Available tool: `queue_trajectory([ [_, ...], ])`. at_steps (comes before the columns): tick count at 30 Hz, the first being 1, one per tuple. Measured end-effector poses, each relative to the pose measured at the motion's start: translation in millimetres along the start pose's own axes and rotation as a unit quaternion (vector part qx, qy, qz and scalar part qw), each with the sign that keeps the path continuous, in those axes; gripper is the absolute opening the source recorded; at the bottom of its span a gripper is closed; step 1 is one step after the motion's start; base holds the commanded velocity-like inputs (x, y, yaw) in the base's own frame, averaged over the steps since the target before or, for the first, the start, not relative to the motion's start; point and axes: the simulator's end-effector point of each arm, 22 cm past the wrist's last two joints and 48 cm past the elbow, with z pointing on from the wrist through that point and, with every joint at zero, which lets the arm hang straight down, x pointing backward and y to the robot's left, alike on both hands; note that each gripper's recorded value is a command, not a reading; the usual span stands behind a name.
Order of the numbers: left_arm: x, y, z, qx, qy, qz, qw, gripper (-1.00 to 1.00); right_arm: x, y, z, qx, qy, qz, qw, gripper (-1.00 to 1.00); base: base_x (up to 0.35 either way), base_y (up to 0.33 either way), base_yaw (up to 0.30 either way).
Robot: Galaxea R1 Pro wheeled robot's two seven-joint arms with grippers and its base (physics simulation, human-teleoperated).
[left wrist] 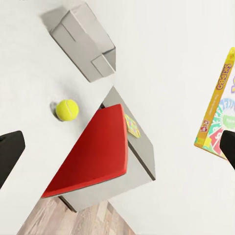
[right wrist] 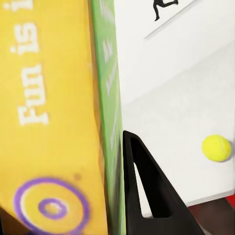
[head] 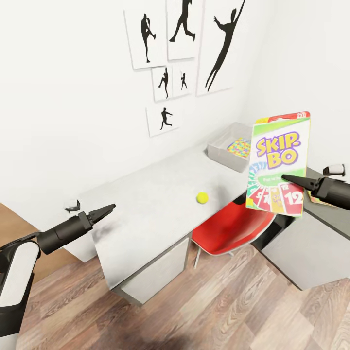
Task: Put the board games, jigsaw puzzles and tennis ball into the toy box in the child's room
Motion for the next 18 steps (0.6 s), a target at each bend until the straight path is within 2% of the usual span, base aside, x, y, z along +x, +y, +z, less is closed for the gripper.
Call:
queue_trajectory([
  [18,-1.5,-2.4,-0.8,-0.001,0.0,0.003,1.0,1.0,-10.2,1.4,-7.7,0.005,-0.013,-0.005,0.9999,-1.0,-0.001,-0.315,0.26],
])
